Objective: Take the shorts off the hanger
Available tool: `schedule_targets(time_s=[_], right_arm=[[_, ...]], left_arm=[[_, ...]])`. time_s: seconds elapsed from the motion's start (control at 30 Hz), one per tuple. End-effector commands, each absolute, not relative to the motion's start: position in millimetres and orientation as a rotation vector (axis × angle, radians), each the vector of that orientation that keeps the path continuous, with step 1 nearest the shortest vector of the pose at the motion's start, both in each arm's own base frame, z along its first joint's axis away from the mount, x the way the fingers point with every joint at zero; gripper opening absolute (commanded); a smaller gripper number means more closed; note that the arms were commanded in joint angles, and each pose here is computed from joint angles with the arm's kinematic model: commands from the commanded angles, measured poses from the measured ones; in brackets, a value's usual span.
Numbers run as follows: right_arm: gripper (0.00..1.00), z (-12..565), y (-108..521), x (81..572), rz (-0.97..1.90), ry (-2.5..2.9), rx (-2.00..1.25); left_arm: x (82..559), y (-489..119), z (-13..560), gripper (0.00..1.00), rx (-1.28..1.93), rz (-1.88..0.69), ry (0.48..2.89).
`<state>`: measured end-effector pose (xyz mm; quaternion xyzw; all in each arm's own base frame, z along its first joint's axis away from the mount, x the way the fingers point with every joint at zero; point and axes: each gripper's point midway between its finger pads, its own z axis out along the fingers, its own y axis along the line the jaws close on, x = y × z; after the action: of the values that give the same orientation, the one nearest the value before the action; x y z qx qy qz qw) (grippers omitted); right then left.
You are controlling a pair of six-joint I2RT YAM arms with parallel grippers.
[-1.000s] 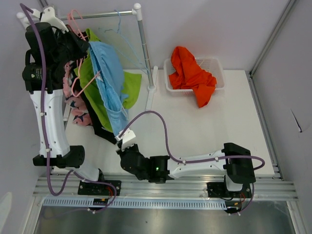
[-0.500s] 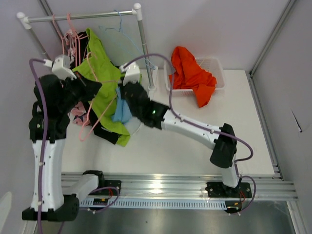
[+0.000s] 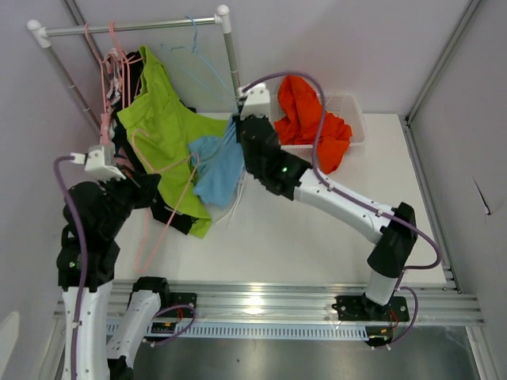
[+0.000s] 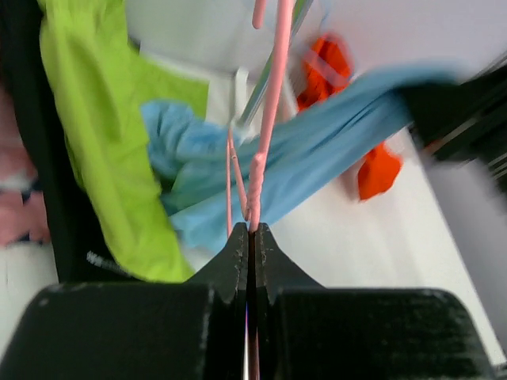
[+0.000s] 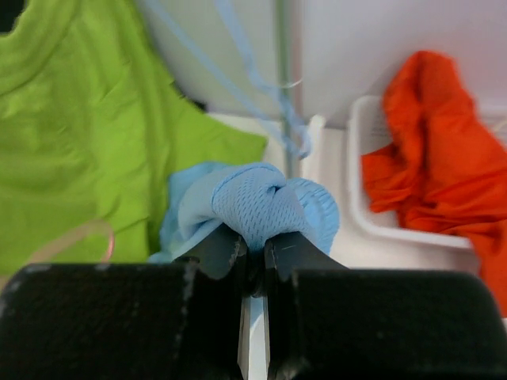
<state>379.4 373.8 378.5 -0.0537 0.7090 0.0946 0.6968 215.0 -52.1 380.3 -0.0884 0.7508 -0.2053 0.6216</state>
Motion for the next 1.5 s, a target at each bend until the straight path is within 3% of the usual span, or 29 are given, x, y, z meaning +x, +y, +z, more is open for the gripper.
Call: schedule_targets(time_s=[0.0,0.3,0.33,0.4,0.5,0.6,0.77,0.9,1.07,1.13,1.17,1.2,1.3,1.4,1.43,1.47], right_arm=[[0.0,493.5,265.8,418.1,0.136,1.359,0.194],[0.0,635.7,161.8,478.3,0.099,0.985,0.252],[0.0,623.8,151.8,505.2,0.064,0.981,0.258],[0.0,638.5,137.6,513.5,0.093,0.905,0.282],[0.0,608.7,127.9,555.2,0.145,0.918,0.277],[0.0,510.7,136.5,613.3,0.194,1.103,0.25],[0.0,403.6,169.6,653.3,0.377,1.281,0.163],[0.0,375.4,181.6,666.5,0.412,1.386,0.133],[0.0,336.3,186.1,648.8,0.486,1.492,0.19],[0.71,291.1,179.5,635.3,0.469,1.634,0.242],[0.95,276.8,174.4,631.2,0.459,1.684,0.294],[0.99,258.6,170.9,625.4,0.432,1.747,0.321],[0.99,206.0,149.1,582.3,0.289,1.973,0.413],[0.99,194.2,136.5,541.9,0.237,2.009,0.462],[0.99,162.7,131.9,515.8,0.213,2.078,0.466],[0.99,187.2,136.3,496.2,0.261,2.043,0.454]], left_arm=[[231.3,-54.0,323.4,0.0,-0.203,-0.464,1.825],[235.4,-52.6,262.6,0.0,-0.172,-0.431,1.881],[236.0,-52.1,256.4,0.0,-0.176,-0.427,1.891],[236.6,-51.3,251.5,0.0,-0.182,-0.423,1.898],[237.7,-49.3,252.4,0.0,-0.191,-0.413,1.894],[241.6,-46.1,261.4,0.0,-0.203,-0.396,1.876],[249.7,-49.6,280.0,0.0,-0.218,-0.431,1.849],[252.4,-51.7,289.3,0.0,-0.233,-0.453,1.839],[261.3,-49.0,313.7,0.0,-0.247,-0.439,1.805],[265.5,-49.0,342.0,0.0,-0.237,-0.433,1.761],[275.9,-49.2,340.1,0.0,-0.233,-0.423,1.788],[281.5,-49.0,343.2,0.0,-0.232,-0.416,1.796],[301.7,-41.7,410.2,0.0,-0.225,-0.369,1.697],[330.8,-37.2,433.6,0.0,-0.235,-0.332,1.694],[335.0,-36.4,451.9,0.0,-0.235,-0.33,1.666],[339.2,-36.9,469.9,0.0,-0.23,-0.336,1.633]])
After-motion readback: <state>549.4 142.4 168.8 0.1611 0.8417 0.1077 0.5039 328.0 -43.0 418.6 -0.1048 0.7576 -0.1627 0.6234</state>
